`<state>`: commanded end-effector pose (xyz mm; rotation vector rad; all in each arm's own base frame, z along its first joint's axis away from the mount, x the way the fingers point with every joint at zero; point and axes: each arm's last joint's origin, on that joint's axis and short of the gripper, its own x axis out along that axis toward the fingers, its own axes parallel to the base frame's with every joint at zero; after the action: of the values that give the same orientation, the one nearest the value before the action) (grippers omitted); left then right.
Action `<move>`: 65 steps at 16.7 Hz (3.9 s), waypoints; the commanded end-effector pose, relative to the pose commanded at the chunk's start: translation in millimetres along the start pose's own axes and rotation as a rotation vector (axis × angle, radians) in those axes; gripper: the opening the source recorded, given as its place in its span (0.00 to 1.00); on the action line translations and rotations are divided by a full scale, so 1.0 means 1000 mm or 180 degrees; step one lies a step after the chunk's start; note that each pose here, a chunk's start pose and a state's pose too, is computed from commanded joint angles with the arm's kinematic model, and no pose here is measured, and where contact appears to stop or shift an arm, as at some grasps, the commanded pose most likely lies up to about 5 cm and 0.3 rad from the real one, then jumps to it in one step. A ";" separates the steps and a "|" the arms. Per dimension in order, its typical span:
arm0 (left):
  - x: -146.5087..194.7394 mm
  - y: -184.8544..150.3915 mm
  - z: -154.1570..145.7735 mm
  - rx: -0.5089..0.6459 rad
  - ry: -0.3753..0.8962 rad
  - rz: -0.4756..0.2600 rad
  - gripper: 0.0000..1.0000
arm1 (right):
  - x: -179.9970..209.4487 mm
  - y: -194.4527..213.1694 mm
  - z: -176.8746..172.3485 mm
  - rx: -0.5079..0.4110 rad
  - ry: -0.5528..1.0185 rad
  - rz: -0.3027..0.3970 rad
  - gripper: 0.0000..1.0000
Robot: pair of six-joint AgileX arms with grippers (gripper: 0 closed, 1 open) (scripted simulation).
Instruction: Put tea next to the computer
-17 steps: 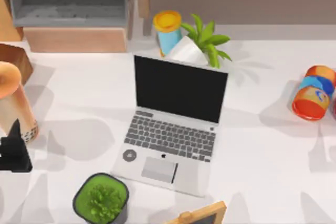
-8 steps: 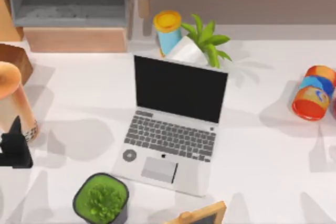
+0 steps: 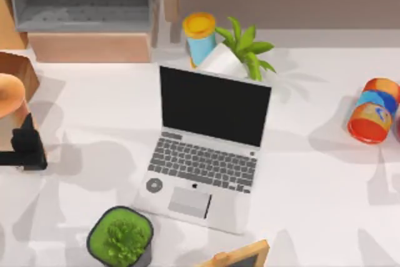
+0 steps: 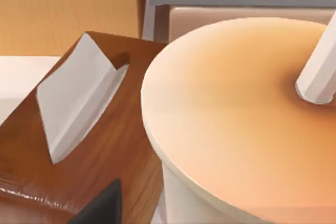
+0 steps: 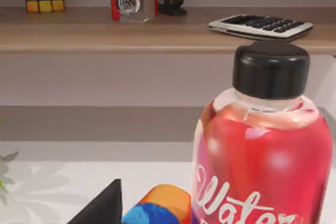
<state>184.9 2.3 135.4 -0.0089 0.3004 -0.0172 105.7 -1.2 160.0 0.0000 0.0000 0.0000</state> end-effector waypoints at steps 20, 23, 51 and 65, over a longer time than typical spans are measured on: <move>0.030 0.000 -0.010 0.0000 0.0000 0.0004 0.40 | 0.000 0.000 0.000 0.0000 0.0000 0.0000 1.00; 0.030 0.000 -0.010 0.0000 0.0000 0.0004 0.17 | 0.000 0.000 0.000 0.0000 0.0000 0.0000 1.00; 0.045 -0.026 0.047 -0.0167 -0.0453 -0.0062 0.00 | 0.000 0.000 0.000 0.0000 0.0000 0.0000 1.00; 0.043 -0.290 0.158 -0.1209 -0.0549 -0.0608 0.00 | 0.000 0.000 0.000 0.0000 0.0000 0.0000 1.00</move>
<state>267.8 -287.1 276.9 -0.4143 0.1258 -0.1481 105.7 -1.2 160.0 0.0000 0.0000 0.0000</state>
